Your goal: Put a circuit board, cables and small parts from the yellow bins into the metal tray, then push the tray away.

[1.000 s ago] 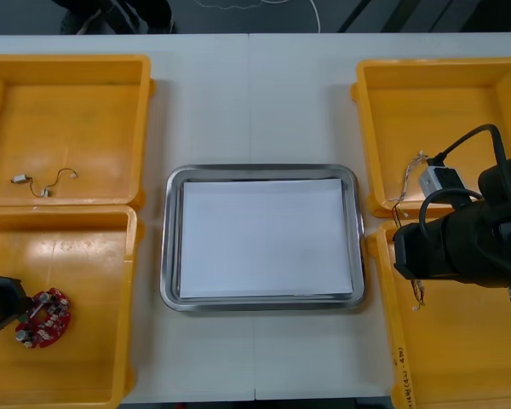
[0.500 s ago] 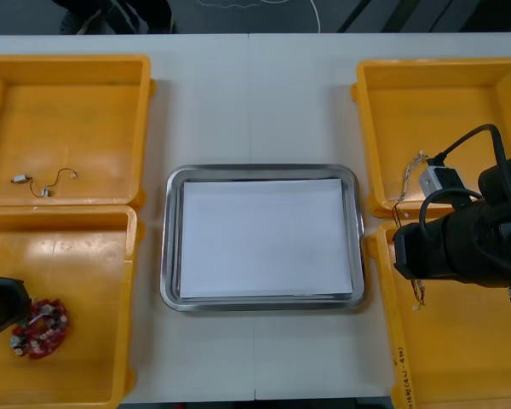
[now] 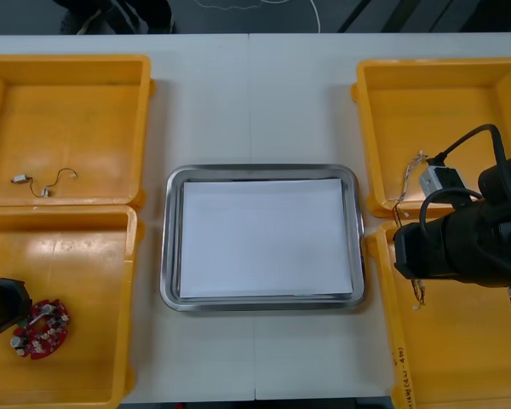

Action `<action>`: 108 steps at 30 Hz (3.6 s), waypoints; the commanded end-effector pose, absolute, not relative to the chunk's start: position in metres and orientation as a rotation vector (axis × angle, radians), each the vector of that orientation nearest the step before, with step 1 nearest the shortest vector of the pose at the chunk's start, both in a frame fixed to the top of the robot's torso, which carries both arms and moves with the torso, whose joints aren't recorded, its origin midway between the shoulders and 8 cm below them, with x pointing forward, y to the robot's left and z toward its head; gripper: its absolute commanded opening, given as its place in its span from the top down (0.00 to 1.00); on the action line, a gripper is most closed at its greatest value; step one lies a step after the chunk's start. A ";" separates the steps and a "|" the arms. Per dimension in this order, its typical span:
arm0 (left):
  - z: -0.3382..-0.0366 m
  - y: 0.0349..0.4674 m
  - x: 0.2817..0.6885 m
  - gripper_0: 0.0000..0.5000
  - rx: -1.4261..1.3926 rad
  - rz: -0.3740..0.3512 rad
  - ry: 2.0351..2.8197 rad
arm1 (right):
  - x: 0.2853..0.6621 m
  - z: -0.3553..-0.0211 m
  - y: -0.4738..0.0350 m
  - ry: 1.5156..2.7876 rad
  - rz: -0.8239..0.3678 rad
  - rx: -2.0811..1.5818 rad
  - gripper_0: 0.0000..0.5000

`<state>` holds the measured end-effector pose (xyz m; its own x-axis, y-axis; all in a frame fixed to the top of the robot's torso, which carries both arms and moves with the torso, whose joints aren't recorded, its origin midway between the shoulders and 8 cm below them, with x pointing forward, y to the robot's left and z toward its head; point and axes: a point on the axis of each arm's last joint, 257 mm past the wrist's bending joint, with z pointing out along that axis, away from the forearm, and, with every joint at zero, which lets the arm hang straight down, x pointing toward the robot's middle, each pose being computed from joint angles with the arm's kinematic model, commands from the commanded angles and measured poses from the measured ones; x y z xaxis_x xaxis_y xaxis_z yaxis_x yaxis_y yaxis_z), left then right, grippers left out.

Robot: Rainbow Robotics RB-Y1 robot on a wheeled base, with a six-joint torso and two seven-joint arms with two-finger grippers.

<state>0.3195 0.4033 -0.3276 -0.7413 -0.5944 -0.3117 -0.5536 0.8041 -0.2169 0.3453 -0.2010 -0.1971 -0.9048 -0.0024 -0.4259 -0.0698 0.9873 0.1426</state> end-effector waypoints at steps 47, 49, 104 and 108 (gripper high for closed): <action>-0.112 0.306 0.366 1.00 -0.213 -0.136 2.425 | 0.350 -0.189 -0.197 2.672 0.213 -0.042 1.00; -0.113 0.298 0.368 1.00 -0.201 -0.148 2.430 | 0.350 -0.190 -0.197 2.674 0.217 -0.040 1.00; -0.218 0.104 0.415 1.00 0.065 -0.061 2.744 | 0.349 -0.192 -0.199 2.677 0.206 -0.041 1.00; -0.223 0.098 0.418 1.00 0.088 -0.073 2.734 | 0.349 -0.192 -0.199 2.675 0.205 -0.044 1.00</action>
